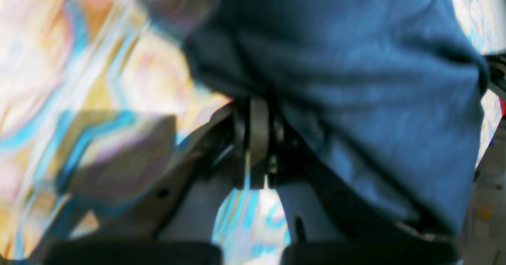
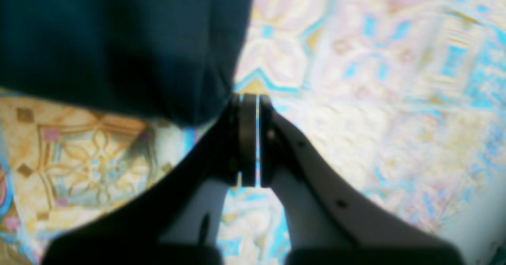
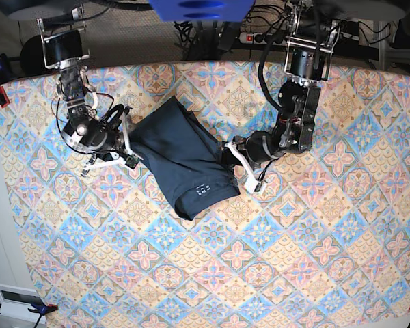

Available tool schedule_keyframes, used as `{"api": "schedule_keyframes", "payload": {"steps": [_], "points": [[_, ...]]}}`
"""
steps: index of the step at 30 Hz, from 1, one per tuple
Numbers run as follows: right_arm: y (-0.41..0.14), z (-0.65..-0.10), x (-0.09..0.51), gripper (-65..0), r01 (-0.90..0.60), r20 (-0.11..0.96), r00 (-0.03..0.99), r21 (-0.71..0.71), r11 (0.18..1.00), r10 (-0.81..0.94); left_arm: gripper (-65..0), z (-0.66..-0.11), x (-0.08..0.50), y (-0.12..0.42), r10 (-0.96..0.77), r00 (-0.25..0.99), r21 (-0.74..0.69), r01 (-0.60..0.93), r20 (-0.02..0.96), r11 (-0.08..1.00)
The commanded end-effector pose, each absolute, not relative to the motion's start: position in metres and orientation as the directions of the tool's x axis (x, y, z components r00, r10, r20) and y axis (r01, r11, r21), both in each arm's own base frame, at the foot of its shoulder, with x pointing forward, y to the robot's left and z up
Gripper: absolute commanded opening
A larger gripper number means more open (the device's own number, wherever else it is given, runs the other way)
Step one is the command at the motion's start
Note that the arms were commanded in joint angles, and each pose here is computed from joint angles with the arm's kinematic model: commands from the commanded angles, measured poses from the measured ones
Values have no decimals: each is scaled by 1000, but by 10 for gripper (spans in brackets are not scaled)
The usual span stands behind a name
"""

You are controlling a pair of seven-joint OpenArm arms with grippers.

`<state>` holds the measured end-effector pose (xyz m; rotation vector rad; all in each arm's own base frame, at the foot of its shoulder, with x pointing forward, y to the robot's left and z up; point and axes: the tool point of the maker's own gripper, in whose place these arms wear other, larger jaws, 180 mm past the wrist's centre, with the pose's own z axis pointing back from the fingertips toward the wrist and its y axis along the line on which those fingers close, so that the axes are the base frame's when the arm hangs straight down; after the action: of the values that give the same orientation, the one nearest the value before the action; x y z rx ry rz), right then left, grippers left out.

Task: Layout the t-shirt on the table in an organized manner, then fold the t-shirt properly
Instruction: 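Grasp the folded bundle with both grippers and tuck its edges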

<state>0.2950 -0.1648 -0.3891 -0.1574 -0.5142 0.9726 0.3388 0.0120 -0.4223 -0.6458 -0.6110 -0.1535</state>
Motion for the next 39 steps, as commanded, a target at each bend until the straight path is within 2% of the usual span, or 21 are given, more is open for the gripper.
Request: {"api": "schedule_keyframes", "payload": {"steps": [1, 5, 10, 14, 20, 26, 29, 33, 39], "points": [[-167, -374, 302, -639, -727, 376, 438, -386, 567, 817, -650, -408, 351, 2, 66, 789, -526, 342, 611, 779], [-179, -353, 295, -639, -678, 408, 446, -428, 598, 797, -650, -397, 363, -20, 89, 782, -555, 353, 617, 753], [-185, -354, 278, -639, -667, 408, 470, -417, 617, 783, -650, -390, 375, -49, 108, 793, -598, 354, 600, 720], [-159, -349, 279, -639, -694, 500, 437, -342, 634, 748, -650, -382, 381, -55, 119, 786, -605, 359, 607, 710], [-118, -319, 292, -639, -722, 697, 382, -185, 667, 607, -650, -382, 388, -8, 132, 762, -559, 333, 634, 760], [-89, -301, 312, -639, -717, 771, 343, -156, 680, 537, -650, -365, 366, 40, 182, 726, -533, 288, 663, 796], [-85, -317, 312, -639, -723, 741, 370, -150, 675, 561, -650, -343, 345, 21, 154, 720, -549, 355, 677, 756], [-90, -350, 311, -639, -734, 663, 424, -146, 663, 616, -650, -336, 317, -12, 157, 745, -616, 392, 648, 683], [-112, -390, 308, -639, -714, 574, 524, -106, 692, 629, -650, -327, 291, -55, 129, 760, -655, 445, 637, 610]]}}
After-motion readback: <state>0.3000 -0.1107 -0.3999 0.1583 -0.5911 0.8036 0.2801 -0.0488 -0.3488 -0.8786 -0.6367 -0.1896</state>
